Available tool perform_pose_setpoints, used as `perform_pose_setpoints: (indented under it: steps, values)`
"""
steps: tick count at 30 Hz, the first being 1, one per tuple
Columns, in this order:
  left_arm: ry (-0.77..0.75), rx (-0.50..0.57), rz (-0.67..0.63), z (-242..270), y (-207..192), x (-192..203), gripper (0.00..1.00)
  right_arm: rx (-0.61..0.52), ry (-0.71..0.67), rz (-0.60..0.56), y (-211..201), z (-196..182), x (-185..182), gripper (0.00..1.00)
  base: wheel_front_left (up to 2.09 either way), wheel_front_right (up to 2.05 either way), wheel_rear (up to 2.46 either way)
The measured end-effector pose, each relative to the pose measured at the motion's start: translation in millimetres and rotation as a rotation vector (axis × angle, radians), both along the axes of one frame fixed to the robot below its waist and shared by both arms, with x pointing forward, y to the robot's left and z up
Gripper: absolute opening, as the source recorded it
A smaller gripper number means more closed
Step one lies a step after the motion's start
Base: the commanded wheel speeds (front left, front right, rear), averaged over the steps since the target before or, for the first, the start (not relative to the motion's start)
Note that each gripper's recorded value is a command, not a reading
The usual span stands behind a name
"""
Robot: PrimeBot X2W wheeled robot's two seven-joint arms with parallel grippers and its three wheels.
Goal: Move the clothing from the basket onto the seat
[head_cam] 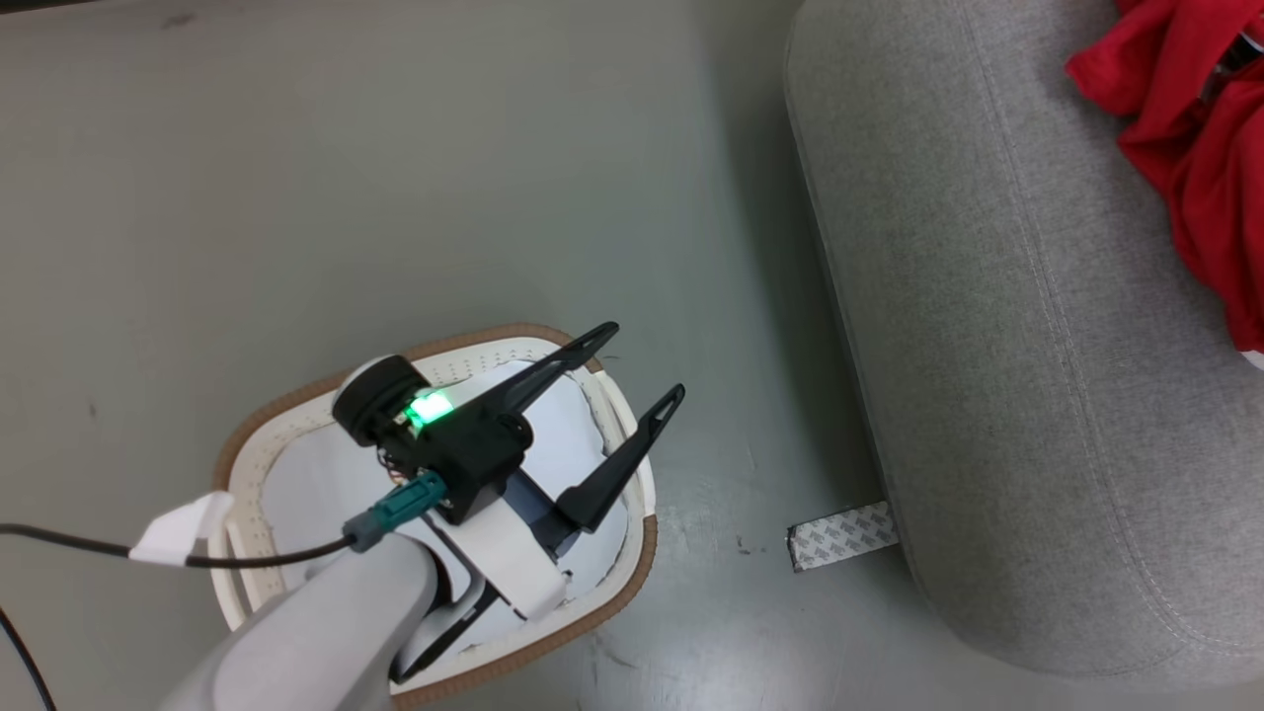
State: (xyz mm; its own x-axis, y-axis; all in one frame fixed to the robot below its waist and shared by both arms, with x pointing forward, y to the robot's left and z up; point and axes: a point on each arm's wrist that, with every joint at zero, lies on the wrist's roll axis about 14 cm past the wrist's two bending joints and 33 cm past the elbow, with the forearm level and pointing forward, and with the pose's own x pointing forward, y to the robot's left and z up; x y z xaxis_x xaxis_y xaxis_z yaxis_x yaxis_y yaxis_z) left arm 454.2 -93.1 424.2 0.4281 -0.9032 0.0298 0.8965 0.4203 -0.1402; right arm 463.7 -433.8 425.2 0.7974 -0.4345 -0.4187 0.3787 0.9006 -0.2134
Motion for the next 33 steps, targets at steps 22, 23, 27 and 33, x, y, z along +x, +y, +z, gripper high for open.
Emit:
perform_pose_setpoints:
  steps: [22,23,27,33]
  values:
    - [-0.081,-0.036,0.146,59,16,8,1.0,-0.077,-0.036,0.156,12,62,-16,1.0,0.0,0.0,0.0]
    - [-0.084,-0.041,0.158,64,18,8,1.0,-0.082,-0.067,0.177,17,72,-13,1.0,0.0,0.0,0.0]
    - [-0.114,-0.065,0.227,88,31,10,1.0,-0.099,-0.216,0.249,36,115,-3,1.0,0.0,0.0,0.0]
    - [-0.136,-0.088,0.387,115,67,8,1.0,-0.087,-0.462,0.342,74,173,-3,1.0,0.0,0.0,0.0]
